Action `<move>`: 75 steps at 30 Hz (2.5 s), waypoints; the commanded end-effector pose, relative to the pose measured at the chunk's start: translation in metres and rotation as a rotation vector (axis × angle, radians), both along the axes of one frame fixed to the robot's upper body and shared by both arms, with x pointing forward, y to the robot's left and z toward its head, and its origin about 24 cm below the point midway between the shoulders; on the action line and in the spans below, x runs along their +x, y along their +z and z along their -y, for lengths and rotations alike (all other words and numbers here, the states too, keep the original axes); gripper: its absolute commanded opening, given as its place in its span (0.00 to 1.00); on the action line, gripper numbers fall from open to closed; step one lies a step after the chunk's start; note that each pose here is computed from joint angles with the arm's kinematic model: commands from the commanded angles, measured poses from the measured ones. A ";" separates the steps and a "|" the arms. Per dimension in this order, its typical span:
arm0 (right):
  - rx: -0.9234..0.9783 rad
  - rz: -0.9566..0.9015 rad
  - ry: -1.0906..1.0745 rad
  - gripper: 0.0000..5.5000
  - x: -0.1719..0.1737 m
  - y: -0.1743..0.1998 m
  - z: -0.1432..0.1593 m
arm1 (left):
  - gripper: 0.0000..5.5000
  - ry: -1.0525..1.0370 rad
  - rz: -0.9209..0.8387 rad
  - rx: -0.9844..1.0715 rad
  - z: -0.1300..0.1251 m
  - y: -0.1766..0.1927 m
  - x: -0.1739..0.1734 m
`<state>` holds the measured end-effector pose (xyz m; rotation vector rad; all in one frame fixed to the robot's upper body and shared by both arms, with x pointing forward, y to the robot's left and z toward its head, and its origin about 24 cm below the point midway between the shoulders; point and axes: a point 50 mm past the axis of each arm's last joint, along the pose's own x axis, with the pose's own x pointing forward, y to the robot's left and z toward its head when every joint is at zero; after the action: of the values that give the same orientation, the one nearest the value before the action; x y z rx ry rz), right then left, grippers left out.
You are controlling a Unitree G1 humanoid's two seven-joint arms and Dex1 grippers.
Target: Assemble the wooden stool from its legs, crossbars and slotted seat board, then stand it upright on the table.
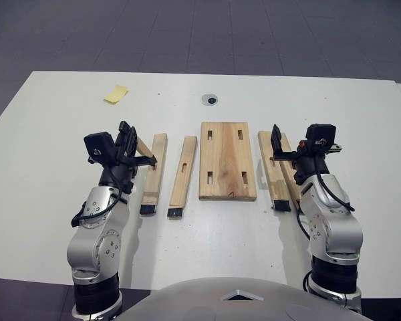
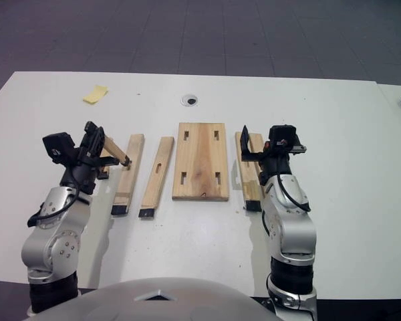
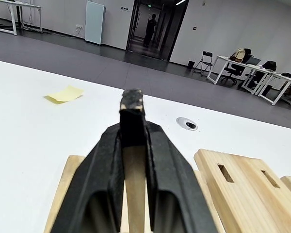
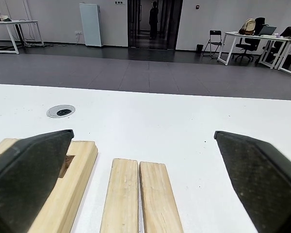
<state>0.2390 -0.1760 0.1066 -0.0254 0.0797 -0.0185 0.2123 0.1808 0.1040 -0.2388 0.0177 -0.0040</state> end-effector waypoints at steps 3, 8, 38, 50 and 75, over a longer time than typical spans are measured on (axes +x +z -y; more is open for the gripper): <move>-0.009 -0.007 0.029 0.98 0.001 0.004 0.000 | 0.08 0.006 -0.043 0.008 0.001 -0.014 -0.006; -0.011 -0.008 0.032 0.98 0.003 0.004 0.000 | 0.08 0.022 -0.015 -0.018 0.001 -0.011 -0.001; -0.023 -0.001 0.032 0.98 0.008 0.004 -0.001 | 0.08 0.012 -0.233 0.082 -0.003 -0.064 -0.027; -0.046 0.004 0.057 0.98 0.013 0.008 -0.001 | 0.08 -0.034 -0.629 0.172 0.001 -0.123 -0.060; -0.047 0.051 0.027 0.98 0.032 0.010 0.004 | 0.44 -0.056 -0.170 0.162 0.014 -0.044 0.012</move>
<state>0.2679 -0.1777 0.1145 -0.0727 0.0405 0.0151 0.2182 0.1640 0.0488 -0.0926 0.2421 -0.0351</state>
